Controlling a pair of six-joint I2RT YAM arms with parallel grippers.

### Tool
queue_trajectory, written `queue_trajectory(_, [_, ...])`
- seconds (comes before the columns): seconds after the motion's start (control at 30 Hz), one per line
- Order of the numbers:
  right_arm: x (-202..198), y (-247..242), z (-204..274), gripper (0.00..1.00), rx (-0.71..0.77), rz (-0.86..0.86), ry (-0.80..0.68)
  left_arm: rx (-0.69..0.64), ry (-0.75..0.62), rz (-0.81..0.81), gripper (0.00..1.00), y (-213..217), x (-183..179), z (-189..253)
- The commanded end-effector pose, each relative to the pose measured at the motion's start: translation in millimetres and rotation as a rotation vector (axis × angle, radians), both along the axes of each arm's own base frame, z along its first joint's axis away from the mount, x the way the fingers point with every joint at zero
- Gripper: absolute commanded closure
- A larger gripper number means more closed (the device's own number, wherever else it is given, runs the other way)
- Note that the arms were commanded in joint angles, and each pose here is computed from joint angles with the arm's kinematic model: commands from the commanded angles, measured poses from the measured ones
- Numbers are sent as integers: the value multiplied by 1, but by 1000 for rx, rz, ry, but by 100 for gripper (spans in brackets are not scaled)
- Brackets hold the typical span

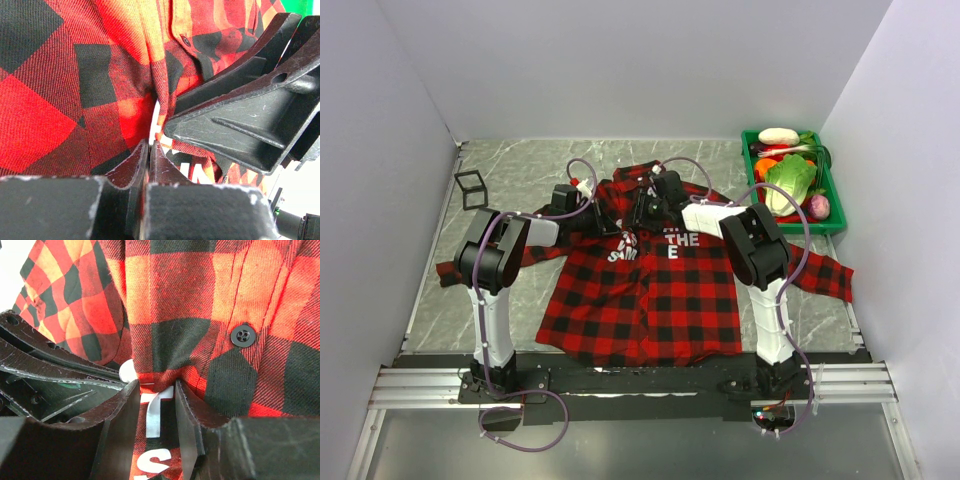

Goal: Pin the brooch onto the clothing
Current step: Pin the brooch to the clothes.

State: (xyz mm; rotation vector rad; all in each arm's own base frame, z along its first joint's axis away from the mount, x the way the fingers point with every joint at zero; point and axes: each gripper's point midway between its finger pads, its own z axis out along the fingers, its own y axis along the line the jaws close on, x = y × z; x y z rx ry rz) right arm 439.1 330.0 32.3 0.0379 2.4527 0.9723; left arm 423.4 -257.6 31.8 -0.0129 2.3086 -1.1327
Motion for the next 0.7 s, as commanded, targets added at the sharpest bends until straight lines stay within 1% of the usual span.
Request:
queue_trajectory(0.0, [0, 8, -7, 59, -34, 13, 1, 1, 26, -29, 99, -6, -9, -3])
queue_trajectory(0.07, [-3, 7, -12, 59, -51, 13, 19, 1, 23, -31, 99, -6, -9, -2])
queue_trajectory(0.67, [1, 8, -14, 59, -124, -7, 18, -13, 11, -35, 99, -7, -13, 0])
